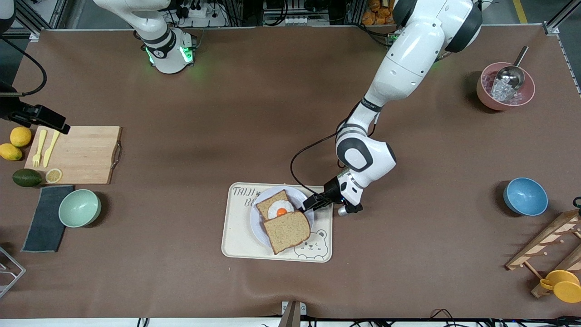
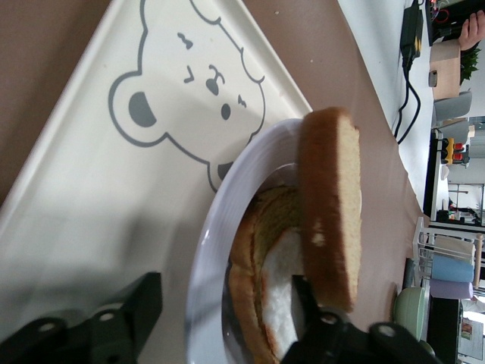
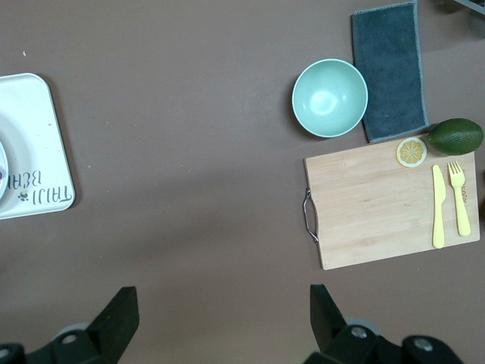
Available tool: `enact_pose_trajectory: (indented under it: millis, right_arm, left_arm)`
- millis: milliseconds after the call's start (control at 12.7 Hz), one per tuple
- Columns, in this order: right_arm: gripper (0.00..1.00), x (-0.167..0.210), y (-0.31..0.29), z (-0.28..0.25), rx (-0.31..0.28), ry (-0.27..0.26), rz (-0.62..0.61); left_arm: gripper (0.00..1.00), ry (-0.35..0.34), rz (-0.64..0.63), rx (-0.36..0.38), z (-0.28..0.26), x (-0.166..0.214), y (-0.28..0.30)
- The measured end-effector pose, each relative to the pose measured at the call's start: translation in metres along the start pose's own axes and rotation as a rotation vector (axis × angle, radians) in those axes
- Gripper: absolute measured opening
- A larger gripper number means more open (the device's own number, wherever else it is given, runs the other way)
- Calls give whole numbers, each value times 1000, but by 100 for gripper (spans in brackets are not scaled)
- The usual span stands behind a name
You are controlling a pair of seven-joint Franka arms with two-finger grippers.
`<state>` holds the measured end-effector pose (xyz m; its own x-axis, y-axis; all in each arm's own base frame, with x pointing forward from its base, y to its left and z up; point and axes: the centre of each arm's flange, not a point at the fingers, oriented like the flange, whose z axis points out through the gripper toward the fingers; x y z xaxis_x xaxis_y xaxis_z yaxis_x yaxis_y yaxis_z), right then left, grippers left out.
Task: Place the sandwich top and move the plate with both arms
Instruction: 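Open the left gripper and lift it off the plate rim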
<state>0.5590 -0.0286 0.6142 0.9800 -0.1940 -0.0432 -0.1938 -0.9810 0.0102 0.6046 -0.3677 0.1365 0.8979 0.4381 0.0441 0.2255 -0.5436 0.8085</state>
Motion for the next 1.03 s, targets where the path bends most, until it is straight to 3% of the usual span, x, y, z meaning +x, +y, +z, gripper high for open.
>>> enact_pose_trajectory:
  millis: [158, 473, 1025]
  right_arm:
    - [100, 0, 0, 0, 0, 0, 0]
    - [100, 0, 0, 0, 0, -1, 0]
    - [100, 0, 0, 0, 0, -1, 0]
  left_arm:
    - [99, 14, 6, -8, -4, 8, 6]
    - [100, 63, 16, -5, -19, 24, 17]
    - [100, 98, 27, 30, -21, 17, 21]
